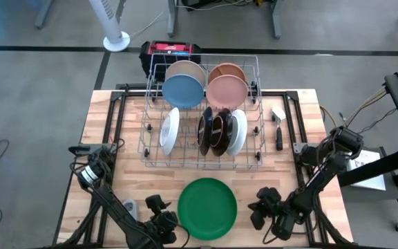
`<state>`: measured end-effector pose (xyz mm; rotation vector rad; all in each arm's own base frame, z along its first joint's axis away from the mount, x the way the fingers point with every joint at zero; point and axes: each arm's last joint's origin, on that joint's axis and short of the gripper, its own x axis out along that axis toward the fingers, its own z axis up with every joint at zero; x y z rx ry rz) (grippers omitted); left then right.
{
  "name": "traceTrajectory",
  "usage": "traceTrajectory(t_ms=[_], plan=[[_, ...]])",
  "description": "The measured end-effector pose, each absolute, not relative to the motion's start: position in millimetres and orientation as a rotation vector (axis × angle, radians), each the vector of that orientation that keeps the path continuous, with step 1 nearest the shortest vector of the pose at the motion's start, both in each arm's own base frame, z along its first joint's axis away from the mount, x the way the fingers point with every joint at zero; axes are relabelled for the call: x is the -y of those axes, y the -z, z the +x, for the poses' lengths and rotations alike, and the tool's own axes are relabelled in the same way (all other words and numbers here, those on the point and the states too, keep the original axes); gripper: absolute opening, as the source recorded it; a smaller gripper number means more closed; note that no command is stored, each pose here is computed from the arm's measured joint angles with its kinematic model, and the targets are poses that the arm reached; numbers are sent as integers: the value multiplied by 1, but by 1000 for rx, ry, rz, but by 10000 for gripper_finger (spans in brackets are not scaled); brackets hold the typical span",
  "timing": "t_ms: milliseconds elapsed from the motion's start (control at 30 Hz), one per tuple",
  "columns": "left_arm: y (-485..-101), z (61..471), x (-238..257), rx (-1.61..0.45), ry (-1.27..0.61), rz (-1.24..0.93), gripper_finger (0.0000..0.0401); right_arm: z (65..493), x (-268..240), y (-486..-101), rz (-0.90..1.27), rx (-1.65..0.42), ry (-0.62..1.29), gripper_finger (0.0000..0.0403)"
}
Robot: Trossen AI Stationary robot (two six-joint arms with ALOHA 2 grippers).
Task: Sort dishes
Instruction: Put the green plate into the dish rack
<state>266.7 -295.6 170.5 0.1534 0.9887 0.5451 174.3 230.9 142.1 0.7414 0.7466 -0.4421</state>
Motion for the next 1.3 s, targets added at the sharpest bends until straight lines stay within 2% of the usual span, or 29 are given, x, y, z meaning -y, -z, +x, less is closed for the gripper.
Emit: traceTrajectory(t_ms=[200, 633, 867, 1100, 1300], plan=[[-170, 267, 296, -988, -546, 152, 223, 179, -233, -138, 812, -628, 482, 21], [-170, 267, 296, -972, -546, 149, 223, 196, -239, -120, 907, -581, 480, 159], [-170, 268, 296, -964, -546, 150, 223, 203, -238, -114, 916, -570, 490, 209], [-170, 268, 296, -948, -547, 150, 223, 211, -233, -115, 904, -558, 490, 235], [-171, 269, 296, -939, -548, 151, 223, 222, -228, -117, 887, -540, 475, 227]])
